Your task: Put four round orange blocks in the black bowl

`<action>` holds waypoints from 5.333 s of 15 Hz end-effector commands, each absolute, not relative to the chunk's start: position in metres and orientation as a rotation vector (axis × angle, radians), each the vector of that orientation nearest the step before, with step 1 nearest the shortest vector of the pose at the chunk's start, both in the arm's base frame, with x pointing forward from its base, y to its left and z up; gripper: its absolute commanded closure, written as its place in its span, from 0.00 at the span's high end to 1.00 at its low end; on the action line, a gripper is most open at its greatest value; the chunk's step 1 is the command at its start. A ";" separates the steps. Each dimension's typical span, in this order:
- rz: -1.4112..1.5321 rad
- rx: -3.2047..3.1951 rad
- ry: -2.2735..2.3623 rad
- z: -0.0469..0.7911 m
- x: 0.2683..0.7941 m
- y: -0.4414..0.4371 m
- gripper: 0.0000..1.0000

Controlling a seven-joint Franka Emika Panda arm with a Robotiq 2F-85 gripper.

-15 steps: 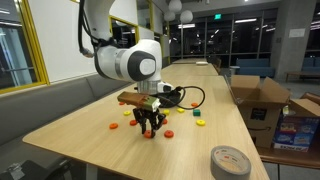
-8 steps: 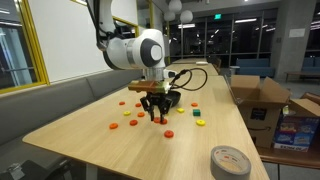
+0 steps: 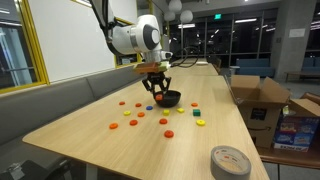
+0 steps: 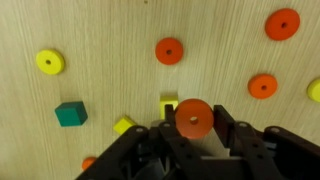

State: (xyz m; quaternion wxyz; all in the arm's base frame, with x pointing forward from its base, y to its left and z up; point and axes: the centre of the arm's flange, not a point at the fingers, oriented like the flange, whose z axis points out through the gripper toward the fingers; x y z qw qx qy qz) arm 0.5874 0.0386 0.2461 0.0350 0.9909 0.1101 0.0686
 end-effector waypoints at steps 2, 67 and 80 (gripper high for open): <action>0.269 2.997 0.473 0.261 0.642 0.064 0.20; -0.130 3.196 0.318 0.142 0.576 -0.012 1.00; -0.034 3.182 0.341 0.133 0.586 -0.005 1.00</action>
